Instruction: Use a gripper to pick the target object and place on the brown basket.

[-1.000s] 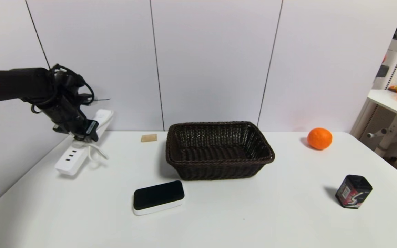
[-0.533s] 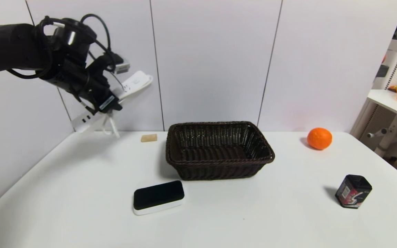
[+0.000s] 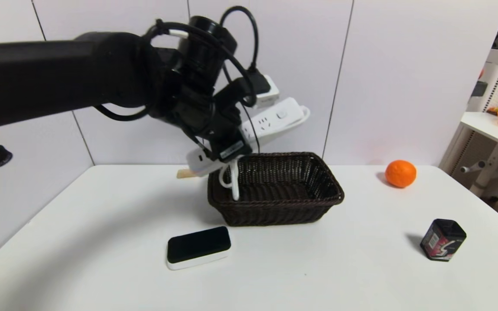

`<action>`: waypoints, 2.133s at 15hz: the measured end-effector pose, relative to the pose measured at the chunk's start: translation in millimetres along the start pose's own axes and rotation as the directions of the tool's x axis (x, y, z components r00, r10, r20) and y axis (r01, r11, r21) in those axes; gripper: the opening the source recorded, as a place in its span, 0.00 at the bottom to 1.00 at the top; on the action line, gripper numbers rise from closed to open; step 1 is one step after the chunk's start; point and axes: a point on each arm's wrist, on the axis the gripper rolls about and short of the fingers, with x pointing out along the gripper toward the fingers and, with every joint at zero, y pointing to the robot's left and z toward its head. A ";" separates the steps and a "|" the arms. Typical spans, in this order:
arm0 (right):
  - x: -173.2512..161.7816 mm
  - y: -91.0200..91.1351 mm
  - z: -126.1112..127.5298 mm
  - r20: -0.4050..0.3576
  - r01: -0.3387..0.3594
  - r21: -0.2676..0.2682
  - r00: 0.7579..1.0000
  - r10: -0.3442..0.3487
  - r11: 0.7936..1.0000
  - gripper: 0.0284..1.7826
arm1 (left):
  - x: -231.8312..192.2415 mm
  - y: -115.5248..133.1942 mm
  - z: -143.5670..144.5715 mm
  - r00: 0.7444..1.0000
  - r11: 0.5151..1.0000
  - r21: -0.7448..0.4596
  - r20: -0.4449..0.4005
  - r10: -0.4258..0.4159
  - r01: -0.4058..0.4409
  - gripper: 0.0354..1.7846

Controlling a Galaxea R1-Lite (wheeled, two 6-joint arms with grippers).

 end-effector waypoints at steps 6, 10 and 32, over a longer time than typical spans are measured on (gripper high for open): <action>0.0 0.0 0.0 0.000 0.000 0.000 1.000 0.000 1.000 0.95 | 61.1 -30.5 8.8 0.998 0.996 0.073 0.037 -0.043 0.040 0.47; 0.0 0.0 0.0 0.000 0.000 0.000 1.000 0.000 1.000 0.95 | 74.4 -34.6 3.0 0.998 0.994 0.095 0.005 -0.058 0.057 0.67; 0.0 0.0 0.0 0.000 0.000 0.000 1.000 0.000 1.000 0.95 | -248.3 -13.5 -129.5 0.783 0.626 -0.496 -0.206 0.587 -0.601 0.94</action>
